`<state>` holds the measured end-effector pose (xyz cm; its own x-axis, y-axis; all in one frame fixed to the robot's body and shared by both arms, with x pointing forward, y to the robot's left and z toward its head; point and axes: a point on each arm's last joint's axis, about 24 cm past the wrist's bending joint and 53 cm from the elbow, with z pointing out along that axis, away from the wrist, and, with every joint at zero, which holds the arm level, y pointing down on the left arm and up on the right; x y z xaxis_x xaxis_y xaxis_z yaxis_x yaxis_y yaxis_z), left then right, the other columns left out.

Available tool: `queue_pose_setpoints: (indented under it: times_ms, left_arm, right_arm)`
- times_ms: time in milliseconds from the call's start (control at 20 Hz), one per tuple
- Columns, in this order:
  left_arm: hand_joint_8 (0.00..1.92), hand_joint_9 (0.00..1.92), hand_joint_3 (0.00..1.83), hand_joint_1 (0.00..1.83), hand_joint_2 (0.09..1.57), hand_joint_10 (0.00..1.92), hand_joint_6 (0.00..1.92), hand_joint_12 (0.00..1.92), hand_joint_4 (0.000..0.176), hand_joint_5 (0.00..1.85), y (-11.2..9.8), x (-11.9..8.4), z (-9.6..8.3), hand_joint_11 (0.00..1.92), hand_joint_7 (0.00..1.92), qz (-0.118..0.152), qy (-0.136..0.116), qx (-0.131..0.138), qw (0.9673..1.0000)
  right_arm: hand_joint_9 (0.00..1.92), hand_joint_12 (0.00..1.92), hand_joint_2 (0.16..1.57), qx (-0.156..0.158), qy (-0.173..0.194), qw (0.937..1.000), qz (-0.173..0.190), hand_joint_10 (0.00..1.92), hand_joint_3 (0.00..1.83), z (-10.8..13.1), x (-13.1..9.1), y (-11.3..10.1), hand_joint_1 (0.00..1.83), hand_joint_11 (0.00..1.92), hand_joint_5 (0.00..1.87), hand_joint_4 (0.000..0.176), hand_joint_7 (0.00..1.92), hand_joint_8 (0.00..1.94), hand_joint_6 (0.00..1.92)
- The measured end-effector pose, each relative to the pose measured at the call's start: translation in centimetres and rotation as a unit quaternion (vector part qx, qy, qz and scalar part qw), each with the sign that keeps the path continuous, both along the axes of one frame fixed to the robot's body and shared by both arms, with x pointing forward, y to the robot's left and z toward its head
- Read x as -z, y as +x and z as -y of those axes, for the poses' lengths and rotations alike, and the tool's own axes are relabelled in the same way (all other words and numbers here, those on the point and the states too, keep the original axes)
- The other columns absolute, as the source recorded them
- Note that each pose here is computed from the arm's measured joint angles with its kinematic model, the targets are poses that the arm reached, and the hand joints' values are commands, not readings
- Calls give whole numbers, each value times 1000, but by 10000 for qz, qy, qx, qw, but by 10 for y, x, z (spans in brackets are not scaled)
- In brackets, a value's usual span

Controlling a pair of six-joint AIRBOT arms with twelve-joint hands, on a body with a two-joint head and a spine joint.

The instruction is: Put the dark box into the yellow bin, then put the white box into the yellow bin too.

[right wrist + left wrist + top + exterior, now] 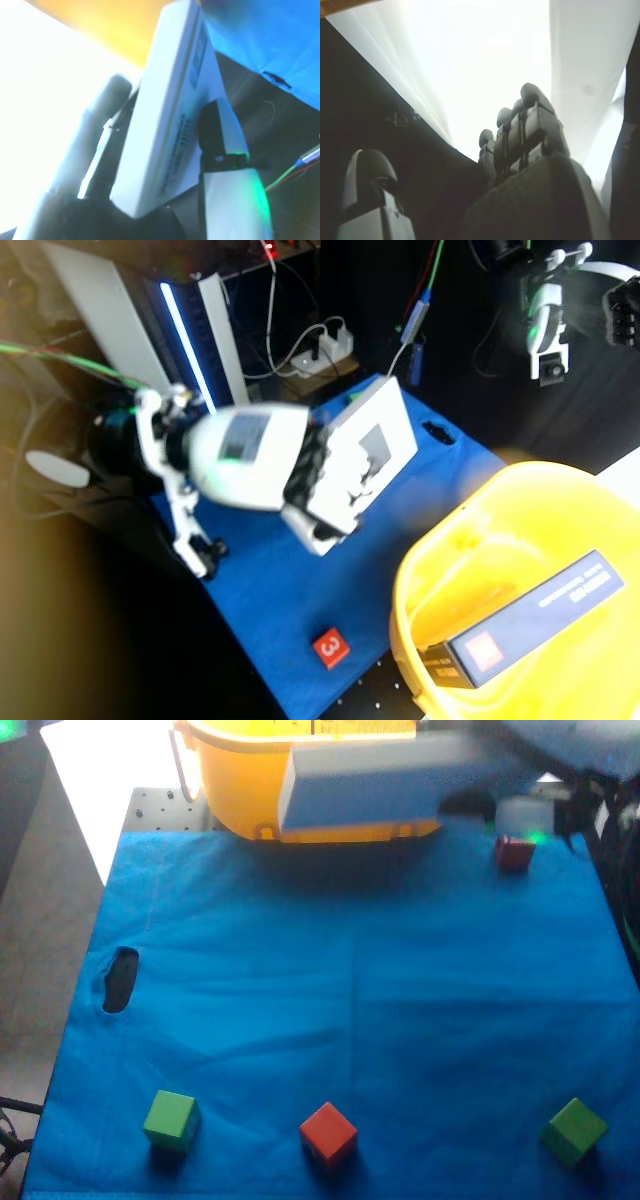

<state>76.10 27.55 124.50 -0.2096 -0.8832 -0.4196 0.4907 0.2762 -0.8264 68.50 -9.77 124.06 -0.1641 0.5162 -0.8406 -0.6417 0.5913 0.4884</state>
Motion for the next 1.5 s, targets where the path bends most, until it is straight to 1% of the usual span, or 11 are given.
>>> queue_pose_setpoints:
  times_ms: [200,400,500,600,700,800,850,900,1050,1150,1500]
  left_arm:
    - [6,16,0,885,923,3,1,0,176,97,1,5,6,0,88,-46,-29,46,10000]
    - [0,0,14,898,968,0,0,0,167,7,-2,13,14,0,16,-69,-11,134,9999]
    - [0,0,14,895,977,0,0,0,169,0,-5,15,19,0,0,-79,-6,201,9998]
    - [0,0,13,818,985,0,0,0,173,0,-8,13,23,0,0,-9,15,272,9996]
    - [0,0,10,821,1033,0,0,0,145,0,-13,12,31,0,0,43,-47,394,9992]
    - [0,0,4,843,1035,0,0,0,164,0,-21,11,43,0,0,115,-3,578,9983]
    - [0,0,0,850,1023,0,0,0,172,0,-22,10,45,0,0,149,7,618,9980]
    - [0,0,0,878,1000,0,0,0,157,0,-22,9,46,0,0,161,-13,622,9979]
    - [0,0,0,798,1016,0,0,0,133,0,-29,3,56,0,0,317,-31,779,9965]
    - [0,0,11,730,1042,0,0,0,121,0,-32,0,61,0,0,384,-93,841,9957]
    - [3,5,0,735,1025,2,0,0,175,0,-41,-11,82,0,17,658,-189,1105,9915]
  right_arm:
    - [1093,1421,1079,157,95,9997,188,791,1,10,-20,13,1277,798,1018,0,1128,965,699]
    - [1063,1714,1078,278,211,9985,426,1290,0,19,-42,21,1190,923,1067,0,1081,1046,775]
    - [1166,1393,1073,340,198,9980,499,876,0,22,-48,25,1258,967,1009,0,1171,850,764]
    - [1284,1399,1074,387,153,9971,630,869,0,23,-55,26,1177,1087,1066,0,1334,415,817]
    - [1161,1880,1068,423,181,9964,718,1776,0,25,-64,27,1175,1152,1081,0,1134,1403,798]
    - [1099,1676,1097,474,234,9950,847,1258,1,29,-74,28,1162,974,1015,0,1131,834,907]
    - [1159,1721,1090,501,264,9943,901,1311,1,31,-79,29,1167,1043,1031,0,1228,731,881]
    - [1123,1495,1071,532,254,9941,910,1021,0,34,-79,30,1260,951,1021,0,1196,823,746]
    - [1141,1649,1084,690,229,9927,963,1083,2,46,-84,40,1168,816,1044,0,1318,393,860]
    - [1151,1550,1066,747,245,9916,1023,1039,0,50,-88,44,1261,933,1057,0,1210,785,670]
    - [1336,1514,1074,745,390,9897,1156,916,0,38,-101,56,1165,1188,1073,0,1377,276,812]
